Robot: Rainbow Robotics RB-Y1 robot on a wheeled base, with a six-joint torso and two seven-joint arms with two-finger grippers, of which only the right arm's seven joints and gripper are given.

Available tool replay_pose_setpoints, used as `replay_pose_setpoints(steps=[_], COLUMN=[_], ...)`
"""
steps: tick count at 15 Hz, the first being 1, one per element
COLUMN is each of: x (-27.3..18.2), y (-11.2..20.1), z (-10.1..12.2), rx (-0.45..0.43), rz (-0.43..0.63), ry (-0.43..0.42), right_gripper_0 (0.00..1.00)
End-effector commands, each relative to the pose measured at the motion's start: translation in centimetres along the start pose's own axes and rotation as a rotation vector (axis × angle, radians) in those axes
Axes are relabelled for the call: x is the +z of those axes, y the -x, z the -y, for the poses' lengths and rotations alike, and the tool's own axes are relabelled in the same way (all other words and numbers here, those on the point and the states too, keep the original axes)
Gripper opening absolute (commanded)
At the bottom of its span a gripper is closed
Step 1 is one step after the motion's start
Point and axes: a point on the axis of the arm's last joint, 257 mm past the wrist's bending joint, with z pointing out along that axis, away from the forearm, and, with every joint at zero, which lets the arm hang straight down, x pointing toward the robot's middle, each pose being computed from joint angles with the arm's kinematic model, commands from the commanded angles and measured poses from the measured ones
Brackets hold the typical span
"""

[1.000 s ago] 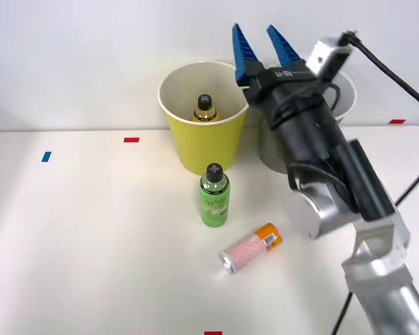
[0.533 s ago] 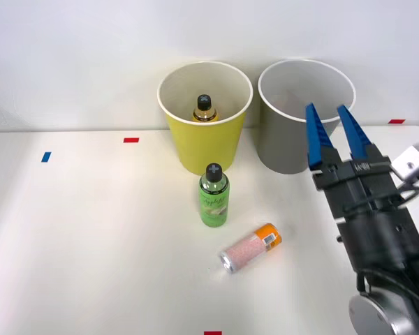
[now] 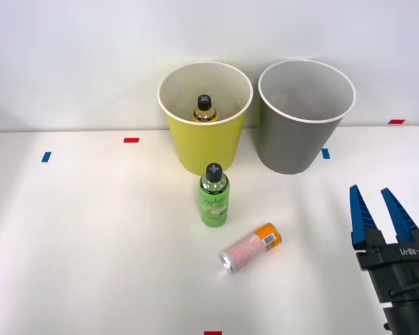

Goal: Put cans in the gray bin, plastic bottles in the light green bin

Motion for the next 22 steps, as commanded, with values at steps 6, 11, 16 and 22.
replay_pose_setpoints(steps=[6,11,16,22], x=[-6.5,-10.1,-10.5,-10.5], y=[-6.6,-8.6,-8.0,-8.3], z=[7.0,8.5,9.3,8.5], rx=[-0.143,-0.229,-0.278,-0.327], rz=[-0.091,-0.128,-0.132,-0.128], ry=[-0.166,-0.218,-0.22,-0.228], right_gripper_0=[0.62,0.62,0.62,0.62])
